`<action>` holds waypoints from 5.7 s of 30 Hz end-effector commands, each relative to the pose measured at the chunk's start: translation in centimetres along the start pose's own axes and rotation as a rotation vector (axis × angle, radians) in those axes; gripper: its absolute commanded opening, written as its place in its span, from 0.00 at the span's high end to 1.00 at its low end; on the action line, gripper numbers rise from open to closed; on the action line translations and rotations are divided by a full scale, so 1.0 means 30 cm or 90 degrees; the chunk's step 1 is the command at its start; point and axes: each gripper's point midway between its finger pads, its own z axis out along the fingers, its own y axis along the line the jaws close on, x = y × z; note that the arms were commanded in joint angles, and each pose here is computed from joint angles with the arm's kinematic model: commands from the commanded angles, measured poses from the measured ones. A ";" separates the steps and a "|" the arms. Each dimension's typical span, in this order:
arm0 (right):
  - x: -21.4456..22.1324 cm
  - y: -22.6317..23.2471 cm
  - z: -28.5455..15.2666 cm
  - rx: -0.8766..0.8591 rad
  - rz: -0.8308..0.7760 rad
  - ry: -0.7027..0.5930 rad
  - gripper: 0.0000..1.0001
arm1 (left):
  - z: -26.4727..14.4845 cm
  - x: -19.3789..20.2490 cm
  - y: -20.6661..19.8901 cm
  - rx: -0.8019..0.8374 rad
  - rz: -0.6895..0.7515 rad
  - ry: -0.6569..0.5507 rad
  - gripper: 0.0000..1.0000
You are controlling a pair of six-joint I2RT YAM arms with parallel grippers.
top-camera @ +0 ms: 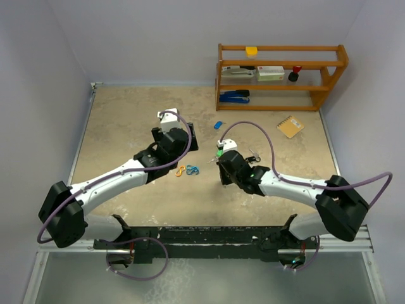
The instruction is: Put the keys on the keyring
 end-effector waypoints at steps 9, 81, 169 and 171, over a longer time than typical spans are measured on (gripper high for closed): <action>-0.146 -0.061 -0.060 0.042 -0.016 -0.108 1.00 | 0.077 0.044 0.112 -0.063 -0.023 0.009 0.10; -0.260 -0.109 -0.174 0.007 0.020 -0.193 1.00 | 0.199 0.471 0.241 -0.224 -0.107 0.104 0.42; -0.283 -0.061 -0.119 -0.050 -0.077 -0.221 1.00 | -0.001 0.299 -0.515 0.367 -0.011 0.214 1.00; -0.282 -0.065 -0.120 -0.046 -0.076 -0.220 1.00 | -0.005 0.295 -0.519 0.370 -0.012 0.213 1.00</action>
